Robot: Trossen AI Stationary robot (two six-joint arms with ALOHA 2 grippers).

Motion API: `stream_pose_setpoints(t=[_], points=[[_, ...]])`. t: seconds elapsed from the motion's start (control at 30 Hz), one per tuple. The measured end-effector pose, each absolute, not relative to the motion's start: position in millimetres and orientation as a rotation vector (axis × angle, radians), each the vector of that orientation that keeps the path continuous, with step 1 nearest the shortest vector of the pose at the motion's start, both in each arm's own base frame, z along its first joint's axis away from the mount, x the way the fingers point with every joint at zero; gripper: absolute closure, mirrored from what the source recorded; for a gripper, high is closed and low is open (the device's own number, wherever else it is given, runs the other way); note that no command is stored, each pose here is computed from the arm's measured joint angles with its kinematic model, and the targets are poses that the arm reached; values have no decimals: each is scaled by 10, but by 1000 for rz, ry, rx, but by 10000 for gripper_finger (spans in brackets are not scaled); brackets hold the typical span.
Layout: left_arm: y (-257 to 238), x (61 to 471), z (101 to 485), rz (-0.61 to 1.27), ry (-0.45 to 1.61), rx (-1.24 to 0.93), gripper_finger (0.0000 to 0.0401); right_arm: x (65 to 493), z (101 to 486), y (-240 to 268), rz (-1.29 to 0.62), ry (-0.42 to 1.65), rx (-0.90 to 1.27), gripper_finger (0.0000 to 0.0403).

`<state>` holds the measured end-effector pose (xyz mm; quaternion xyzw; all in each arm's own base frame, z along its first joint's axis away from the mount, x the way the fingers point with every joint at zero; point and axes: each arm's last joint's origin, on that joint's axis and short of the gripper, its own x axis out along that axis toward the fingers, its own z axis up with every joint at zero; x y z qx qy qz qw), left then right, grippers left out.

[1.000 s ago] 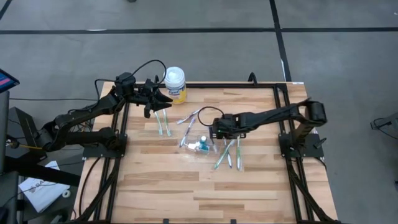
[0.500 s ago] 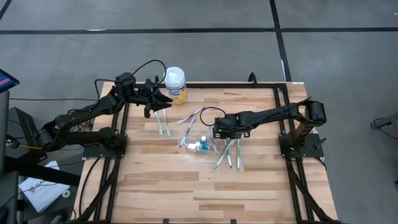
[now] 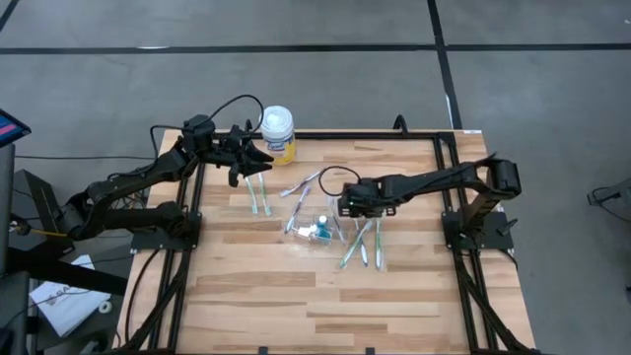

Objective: Pick & Place toothbrushing station
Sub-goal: Put the purple toothbrush into the right compartment of the transparent organizer

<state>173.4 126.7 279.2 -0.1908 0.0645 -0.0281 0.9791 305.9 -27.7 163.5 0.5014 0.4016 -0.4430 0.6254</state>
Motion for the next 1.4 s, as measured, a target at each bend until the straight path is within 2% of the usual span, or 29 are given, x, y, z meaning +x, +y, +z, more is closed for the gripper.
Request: stream_pose_setpoints(t=[0.27,0.4,0.5,0.63,0.77,0.93,1.4], points=[[1267,1734,2791,-56,130,-393,256,2916,1383,-269,-1049,904,1231,232],[1267,1734,2791,-56,130,-393,256,2906,1372,-268,-1051,907,1231,250],[1267,1734,2792,-56,130,-393,256,2908,1372,-268,-1051,904,1230,291],[1267,1734,2792,-55,131,-409,256,2905,1375,-283,-1063,885,1175,383],[1267,1734,2791,-55,131,-411,256,2896,1393,-322,-1065,878,1172,396],[1267,1734,2791,-55,131,-410,256,2829,1597,-390,-1067,799,1154,401],[1267,1734,2792,-55,130,-403,256,2313,2577,-622,-1127,292,952,403]])
